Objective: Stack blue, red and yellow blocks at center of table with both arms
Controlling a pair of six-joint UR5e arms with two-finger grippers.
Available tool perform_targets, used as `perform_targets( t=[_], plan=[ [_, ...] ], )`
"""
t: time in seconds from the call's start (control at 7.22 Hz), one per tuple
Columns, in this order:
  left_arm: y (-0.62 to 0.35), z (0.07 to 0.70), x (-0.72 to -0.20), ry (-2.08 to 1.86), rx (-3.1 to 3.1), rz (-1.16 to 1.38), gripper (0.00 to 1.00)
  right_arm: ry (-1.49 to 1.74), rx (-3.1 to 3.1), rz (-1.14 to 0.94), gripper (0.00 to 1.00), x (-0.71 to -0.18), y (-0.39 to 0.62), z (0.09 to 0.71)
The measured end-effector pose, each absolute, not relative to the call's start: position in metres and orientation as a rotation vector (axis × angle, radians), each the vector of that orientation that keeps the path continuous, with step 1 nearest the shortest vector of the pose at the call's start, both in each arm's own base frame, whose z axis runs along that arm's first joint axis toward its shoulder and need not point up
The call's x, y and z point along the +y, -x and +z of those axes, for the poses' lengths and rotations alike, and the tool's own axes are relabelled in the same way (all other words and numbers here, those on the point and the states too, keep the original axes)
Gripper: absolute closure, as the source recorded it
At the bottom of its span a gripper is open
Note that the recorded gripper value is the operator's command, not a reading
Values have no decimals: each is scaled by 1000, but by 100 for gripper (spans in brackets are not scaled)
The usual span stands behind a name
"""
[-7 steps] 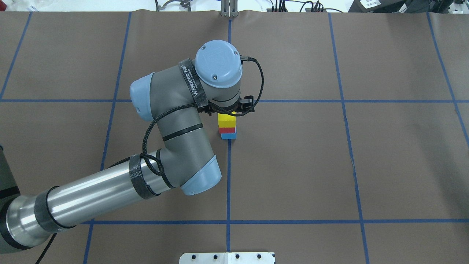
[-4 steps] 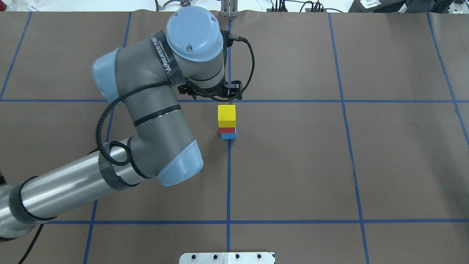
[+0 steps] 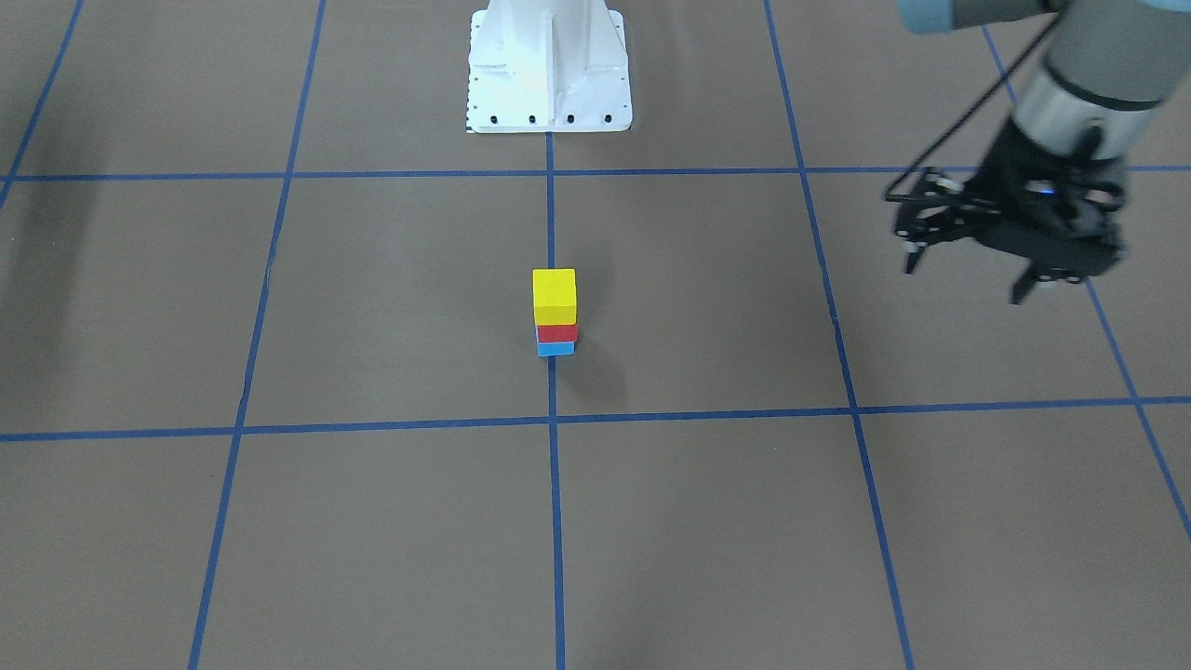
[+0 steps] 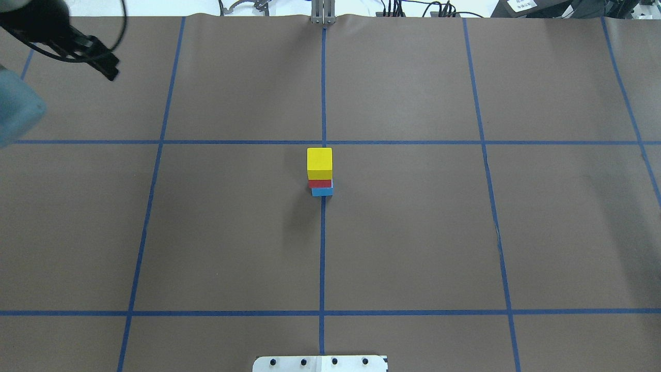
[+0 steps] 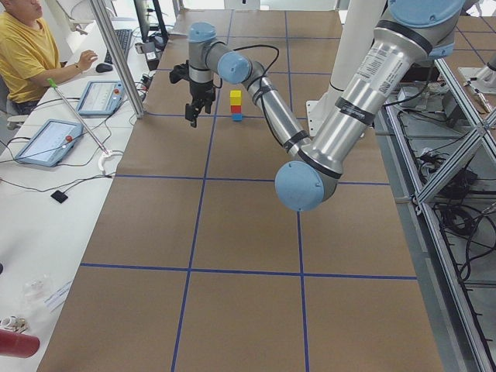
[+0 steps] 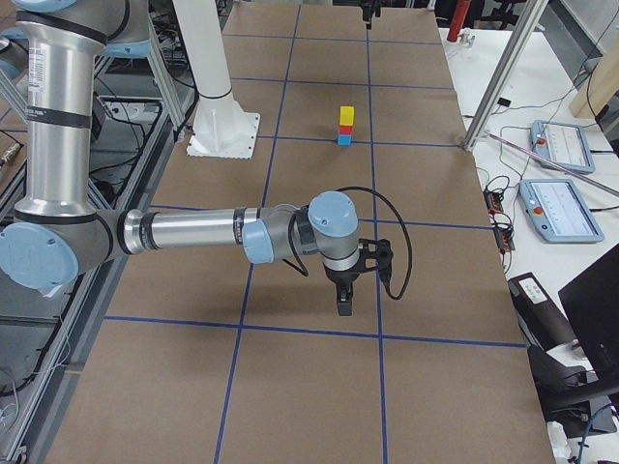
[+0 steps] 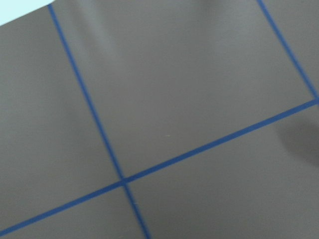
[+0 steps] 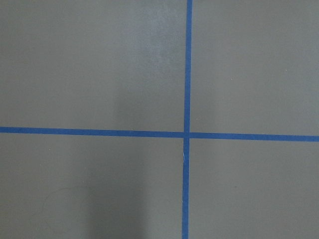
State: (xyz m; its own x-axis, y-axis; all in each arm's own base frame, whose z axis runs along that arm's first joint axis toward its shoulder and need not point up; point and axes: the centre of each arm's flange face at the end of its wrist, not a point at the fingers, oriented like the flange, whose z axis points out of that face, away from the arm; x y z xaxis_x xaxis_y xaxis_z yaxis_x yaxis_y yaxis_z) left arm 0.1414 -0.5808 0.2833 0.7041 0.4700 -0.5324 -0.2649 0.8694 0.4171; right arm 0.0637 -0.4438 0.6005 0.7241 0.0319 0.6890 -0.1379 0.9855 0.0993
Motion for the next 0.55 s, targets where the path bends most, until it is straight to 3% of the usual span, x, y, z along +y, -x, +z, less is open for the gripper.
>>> perform_targets(
  t=[0.28, 0.55],
  plan=[
    [-18, 417, -605, -265, 642, 513, 0, -129, -747, 110, 0, -435, -68, 610],
    [50, 540, -565, -194, 665, 456, 0, -123, -742, 114, 0, -434, -69, 613]
  ],
)
